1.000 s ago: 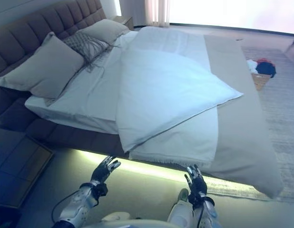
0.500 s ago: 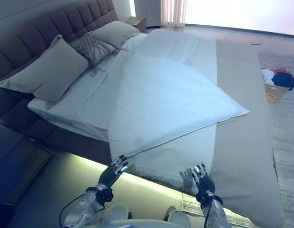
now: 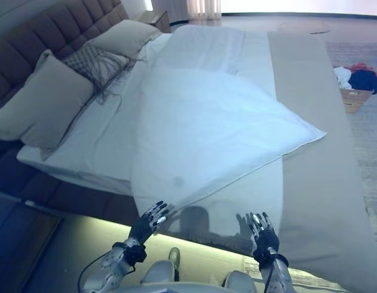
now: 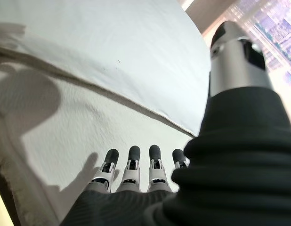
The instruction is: Make the bed neatly
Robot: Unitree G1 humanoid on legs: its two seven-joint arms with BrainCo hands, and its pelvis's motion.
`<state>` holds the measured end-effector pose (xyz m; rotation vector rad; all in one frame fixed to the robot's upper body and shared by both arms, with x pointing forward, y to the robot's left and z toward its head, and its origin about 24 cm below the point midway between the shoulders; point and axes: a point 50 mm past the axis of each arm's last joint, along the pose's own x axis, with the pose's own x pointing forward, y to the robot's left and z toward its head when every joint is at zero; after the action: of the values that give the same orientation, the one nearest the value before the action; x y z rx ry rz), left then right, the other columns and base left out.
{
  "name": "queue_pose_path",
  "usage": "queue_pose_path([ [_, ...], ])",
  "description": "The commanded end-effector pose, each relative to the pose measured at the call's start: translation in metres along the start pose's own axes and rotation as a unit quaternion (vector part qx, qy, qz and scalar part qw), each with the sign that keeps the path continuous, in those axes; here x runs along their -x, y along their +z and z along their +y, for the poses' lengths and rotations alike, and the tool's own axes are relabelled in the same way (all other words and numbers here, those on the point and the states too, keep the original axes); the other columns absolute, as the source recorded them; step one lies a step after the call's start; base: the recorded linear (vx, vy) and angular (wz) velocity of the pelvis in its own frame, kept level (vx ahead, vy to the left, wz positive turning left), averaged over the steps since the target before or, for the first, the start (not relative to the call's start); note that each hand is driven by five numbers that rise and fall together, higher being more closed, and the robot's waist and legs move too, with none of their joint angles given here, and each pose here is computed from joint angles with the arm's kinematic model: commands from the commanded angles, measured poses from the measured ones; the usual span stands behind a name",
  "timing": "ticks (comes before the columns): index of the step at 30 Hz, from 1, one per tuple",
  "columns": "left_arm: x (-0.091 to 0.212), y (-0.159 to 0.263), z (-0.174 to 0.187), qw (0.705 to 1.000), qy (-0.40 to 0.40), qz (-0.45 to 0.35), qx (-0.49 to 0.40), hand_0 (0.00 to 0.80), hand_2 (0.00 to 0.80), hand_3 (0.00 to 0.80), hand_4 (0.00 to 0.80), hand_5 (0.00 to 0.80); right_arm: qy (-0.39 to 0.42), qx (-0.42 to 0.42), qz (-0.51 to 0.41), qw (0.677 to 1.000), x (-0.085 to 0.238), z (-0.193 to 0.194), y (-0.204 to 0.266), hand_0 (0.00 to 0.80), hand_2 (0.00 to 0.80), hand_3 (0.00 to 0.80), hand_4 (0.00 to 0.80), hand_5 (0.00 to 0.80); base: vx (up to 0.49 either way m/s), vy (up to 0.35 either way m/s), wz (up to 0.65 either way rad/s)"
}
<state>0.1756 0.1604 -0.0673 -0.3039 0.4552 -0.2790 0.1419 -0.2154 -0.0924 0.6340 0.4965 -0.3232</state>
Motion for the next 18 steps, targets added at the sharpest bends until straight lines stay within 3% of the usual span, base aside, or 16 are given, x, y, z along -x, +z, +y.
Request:
queue_pose_path([
  [1, 0.001, 0.022, 0.0, 0.999, -0.017, -0.052, -0.004, 0.0, 0.0, 0.0, 0.0, 0.0, 0.023, 0.007, -0.051, 0.998, 0.002, 0.01, 0.016, 0.0, 0.0, 0.0, 0.0, 0.0, 0.41, 0.342, -0.16],
  [9, 0.017, 0.024, 0.015, 0.998, -0.005, -0.037, -0.045, 0.0, 0.0, 0.0, 0.0, 0.0, -0.04, -0.097, -0.081, 0.991, 0.015, 0.006, -0.002, 0.0, 0.0, 0.0, 0.0, 0.0, 0.318, 0.215, -0.1],
  [16, -0.003, 0.06, 0.029, 0.994, 0.036, -0.094, -0.04, 0.0, 0.0, 0.0, 0.0, 0.0, -0.061, -0.147, -0.063, 0.985, -0.019, 0.0, 0.005, 0.0, 0.0, 0.0, 0.0, 0.0, 0.107, -0.196, -0.18],
  [18, -0.005, 0.061, 0.028, 0.994, 0.029, -0.095, -0.047, 0.0, 0.0, 0.0, 0.0, 0.0, -0.097, -0.141, -0.035, 0.985, -0.024, -0.017, 0.003, 0.0, 0.0, 0.0, 0.0, 0.0, 0.145, -0.14, 0.04],
])
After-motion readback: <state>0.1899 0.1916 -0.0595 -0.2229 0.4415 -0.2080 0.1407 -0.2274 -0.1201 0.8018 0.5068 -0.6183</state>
